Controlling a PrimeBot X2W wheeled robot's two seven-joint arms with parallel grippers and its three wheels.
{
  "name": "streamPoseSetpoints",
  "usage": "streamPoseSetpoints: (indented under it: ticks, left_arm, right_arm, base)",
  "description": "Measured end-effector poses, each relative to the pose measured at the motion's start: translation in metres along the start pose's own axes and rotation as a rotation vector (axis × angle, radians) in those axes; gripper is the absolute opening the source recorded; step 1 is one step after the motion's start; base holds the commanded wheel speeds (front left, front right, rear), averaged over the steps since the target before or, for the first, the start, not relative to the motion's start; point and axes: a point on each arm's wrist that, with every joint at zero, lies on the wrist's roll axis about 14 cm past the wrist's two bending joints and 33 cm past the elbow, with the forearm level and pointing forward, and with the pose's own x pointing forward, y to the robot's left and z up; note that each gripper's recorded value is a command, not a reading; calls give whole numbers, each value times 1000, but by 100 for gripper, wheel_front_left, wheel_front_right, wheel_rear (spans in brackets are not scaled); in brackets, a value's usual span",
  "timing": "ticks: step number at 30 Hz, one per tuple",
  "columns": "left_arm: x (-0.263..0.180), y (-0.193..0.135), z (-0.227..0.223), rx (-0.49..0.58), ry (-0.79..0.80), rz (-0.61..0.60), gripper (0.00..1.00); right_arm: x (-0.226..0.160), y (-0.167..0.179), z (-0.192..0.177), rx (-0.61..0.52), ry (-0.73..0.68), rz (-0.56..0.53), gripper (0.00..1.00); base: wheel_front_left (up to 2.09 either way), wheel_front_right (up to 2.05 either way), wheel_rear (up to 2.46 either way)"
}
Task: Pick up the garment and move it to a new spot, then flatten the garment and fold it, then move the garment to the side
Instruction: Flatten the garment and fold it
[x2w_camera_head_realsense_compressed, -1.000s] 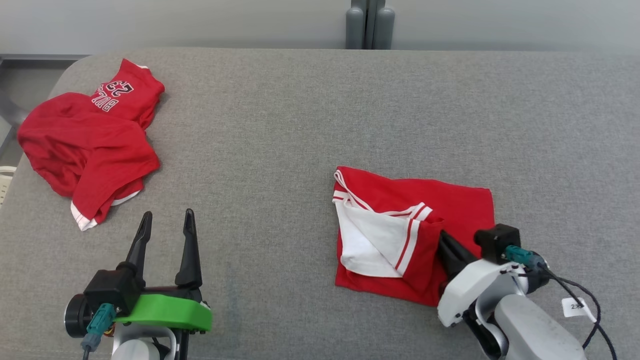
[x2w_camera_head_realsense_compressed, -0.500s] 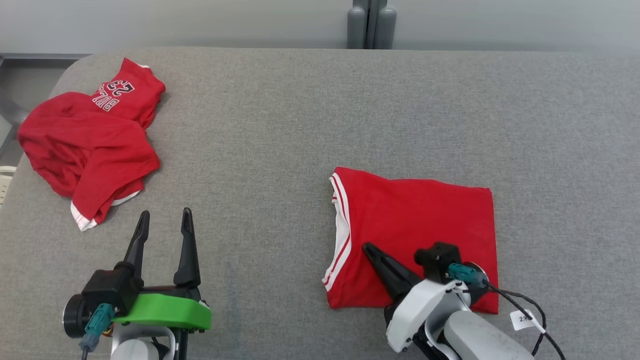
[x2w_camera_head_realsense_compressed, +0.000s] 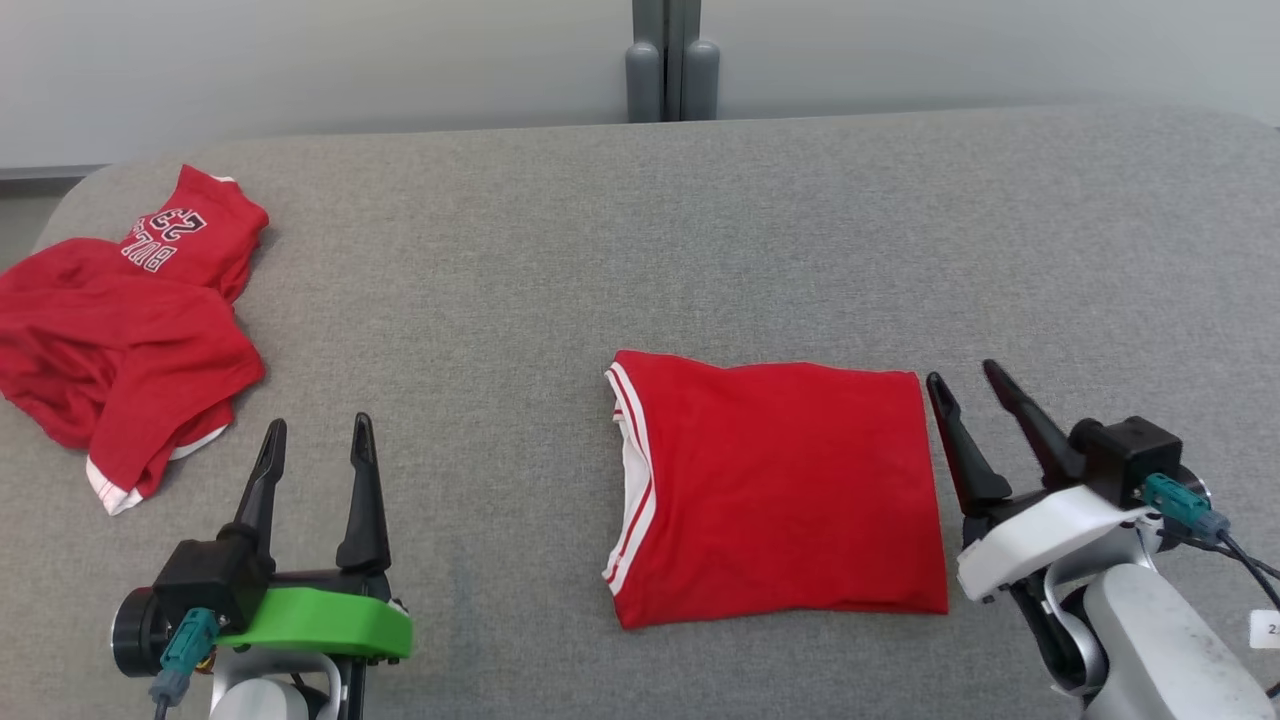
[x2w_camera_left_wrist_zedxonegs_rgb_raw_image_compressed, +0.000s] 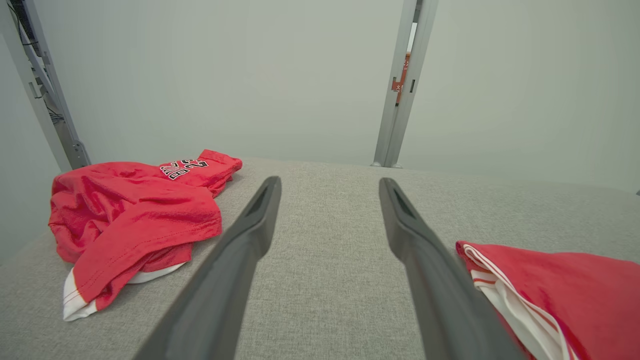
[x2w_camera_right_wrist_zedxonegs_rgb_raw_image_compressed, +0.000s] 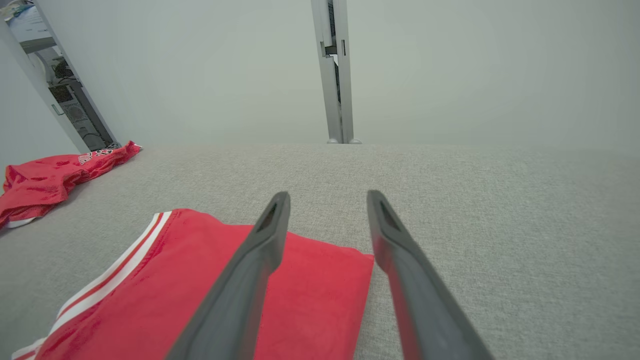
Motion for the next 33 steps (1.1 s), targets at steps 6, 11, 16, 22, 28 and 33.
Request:
streamPoseSetpoints:
  ticks: [6,11,16,22,28,33]
  left_arm:
    - [1,-8,2,8,-7,-27,100]
    - [0,-11,6,8,-19,-41,100]
    - [-7,-11,11,17,-30,-45,100]
    - [-16,-4,12,24,-31,-24,100]
    - [-25,3,8,43,-16,-10,100]
    - [-30,8,9,60,-14,-3,100]
  right_arm:
    - [-25,-32,28,-49,-81,-102,100]
    - [-48,-40,33,-64,-100,-146,100]
    - [-72,-43,36,-65,-114,-187,100]
    - [-88,-44,40,-66,-133,-214,100]
    - [-96,-44,41,-77,-135,-222,100]
    - [-96,-42,40,-82,-133,-215,100]
  base:
    - [0,0,0]
    - [0,0,0]
    - [0,0,0]
    - [0,0,0]
    - [0,0,0]
    - [0,0,0]
